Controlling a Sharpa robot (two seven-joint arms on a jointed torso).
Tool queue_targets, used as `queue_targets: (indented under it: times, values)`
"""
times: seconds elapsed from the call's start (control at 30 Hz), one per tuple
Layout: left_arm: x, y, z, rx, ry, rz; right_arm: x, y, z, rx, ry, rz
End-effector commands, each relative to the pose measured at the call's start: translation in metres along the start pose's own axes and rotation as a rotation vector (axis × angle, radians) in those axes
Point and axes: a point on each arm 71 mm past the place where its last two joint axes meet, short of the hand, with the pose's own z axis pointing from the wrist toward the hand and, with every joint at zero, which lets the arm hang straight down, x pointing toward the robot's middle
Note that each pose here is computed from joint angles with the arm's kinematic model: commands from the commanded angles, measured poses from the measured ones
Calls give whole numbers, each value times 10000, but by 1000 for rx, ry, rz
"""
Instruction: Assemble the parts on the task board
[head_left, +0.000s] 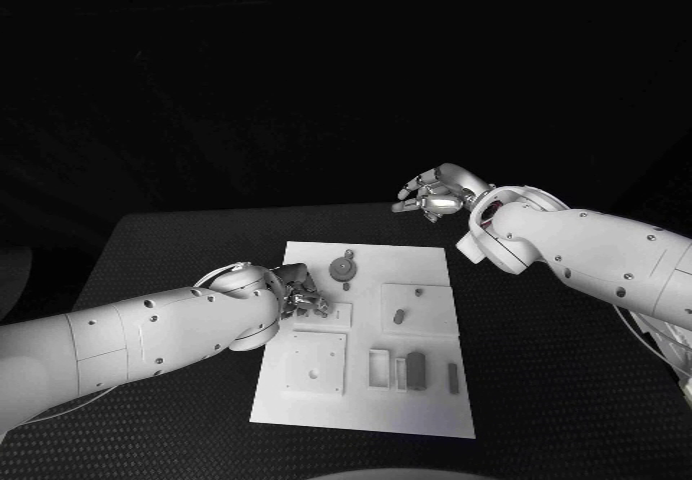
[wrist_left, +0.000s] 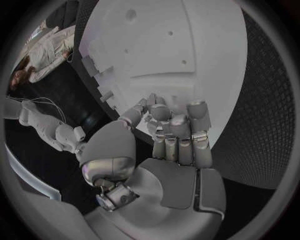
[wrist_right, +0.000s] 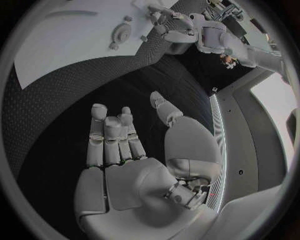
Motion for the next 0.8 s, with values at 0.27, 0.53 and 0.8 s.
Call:
queue_targets:
  times: [0.27, 0.53, 0.8]
  values:
    - [10, 9, -1, -4, -3, 17, 9, 9, -1, -6, 10, 0]
    - [7, 21, -2, -7, -4, 17, 6, 5, -1, -5, 10, -1]
    - [10, 14, -1, -5, -2, 18, 7, 5, -1, -5, 10, -1]
